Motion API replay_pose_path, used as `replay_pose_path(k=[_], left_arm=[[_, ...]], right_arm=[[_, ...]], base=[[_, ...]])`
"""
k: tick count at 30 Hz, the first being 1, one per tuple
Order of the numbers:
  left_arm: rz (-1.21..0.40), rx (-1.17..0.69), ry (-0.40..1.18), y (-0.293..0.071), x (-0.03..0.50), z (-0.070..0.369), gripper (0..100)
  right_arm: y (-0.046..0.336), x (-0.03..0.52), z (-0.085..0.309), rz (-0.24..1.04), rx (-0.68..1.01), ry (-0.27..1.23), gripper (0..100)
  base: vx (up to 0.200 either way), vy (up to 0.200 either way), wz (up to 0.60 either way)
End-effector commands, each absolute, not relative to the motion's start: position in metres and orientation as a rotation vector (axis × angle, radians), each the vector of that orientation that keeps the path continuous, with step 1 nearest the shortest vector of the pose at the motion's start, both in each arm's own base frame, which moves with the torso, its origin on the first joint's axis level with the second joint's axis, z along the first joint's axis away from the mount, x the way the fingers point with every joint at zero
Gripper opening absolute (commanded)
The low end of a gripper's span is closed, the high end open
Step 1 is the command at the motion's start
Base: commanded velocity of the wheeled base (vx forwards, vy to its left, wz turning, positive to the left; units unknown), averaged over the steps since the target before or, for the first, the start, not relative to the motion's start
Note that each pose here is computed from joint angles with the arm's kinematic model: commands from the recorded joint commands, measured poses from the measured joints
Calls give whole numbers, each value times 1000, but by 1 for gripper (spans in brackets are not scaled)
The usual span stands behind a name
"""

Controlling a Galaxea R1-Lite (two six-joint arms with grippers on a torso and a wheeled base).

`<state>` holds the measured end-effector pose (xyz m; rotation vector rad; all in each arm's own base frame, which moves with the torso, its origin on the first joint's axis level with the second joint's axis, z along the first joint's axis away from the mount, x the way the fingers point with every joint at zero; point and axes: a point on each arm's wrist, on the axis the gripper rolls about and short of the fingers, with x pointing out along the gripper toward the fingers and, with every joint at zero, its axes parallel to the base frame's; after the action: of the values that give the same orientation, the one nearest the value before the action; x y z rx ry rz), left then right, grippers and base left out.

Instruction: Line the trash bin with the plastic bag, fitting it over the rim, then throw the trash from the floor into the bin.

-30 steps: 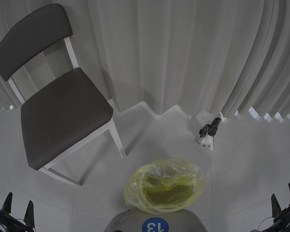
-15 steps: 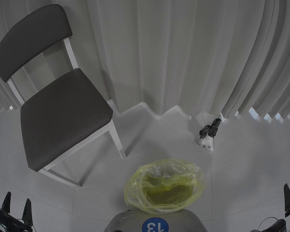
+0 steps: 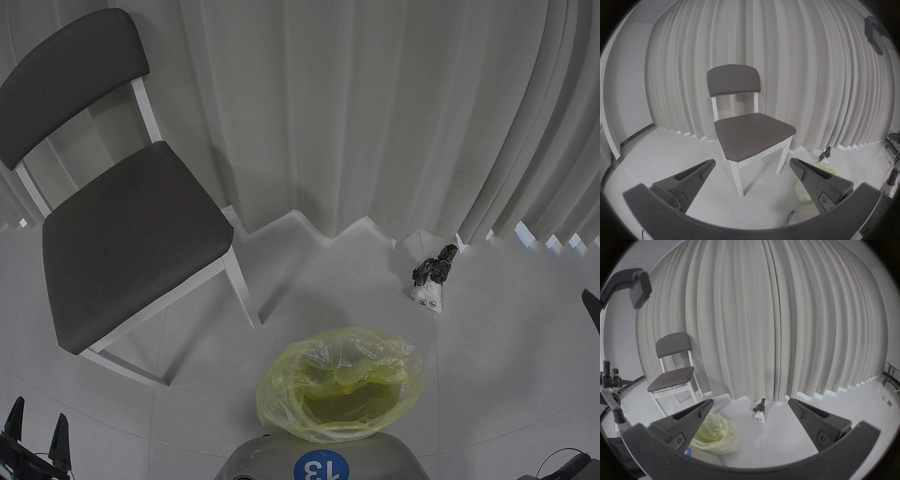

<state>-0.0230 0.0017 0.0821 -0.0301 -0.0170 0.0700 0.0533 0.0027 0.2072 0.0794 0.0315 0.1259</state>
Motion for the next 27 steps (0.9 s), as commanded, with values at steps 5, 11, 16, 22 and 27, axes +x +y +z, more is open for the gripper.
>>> replay_pose_path(k=[5,11,16,22,27], left_arm=[[34,-13,-26,1,-25,82,100],[37,-13,-26,1,-25,82,100],[35,-2,-26,1,-25,82,100],[34,0,-26,1,-25,82,100],[35,10,-24,1,-24,81,100]], right_arm=[[1,219,227,132,77,90,100],[-13,303,202,89,108,139,100],[-16,345,185,100,179,90,100],[-19,373,159,97,193,134,100],[-26,387,138,79,201,163,100]], base=[[0,0,0],[0,0,0],[0,0,0],[0,0,0],[0,0,0]])
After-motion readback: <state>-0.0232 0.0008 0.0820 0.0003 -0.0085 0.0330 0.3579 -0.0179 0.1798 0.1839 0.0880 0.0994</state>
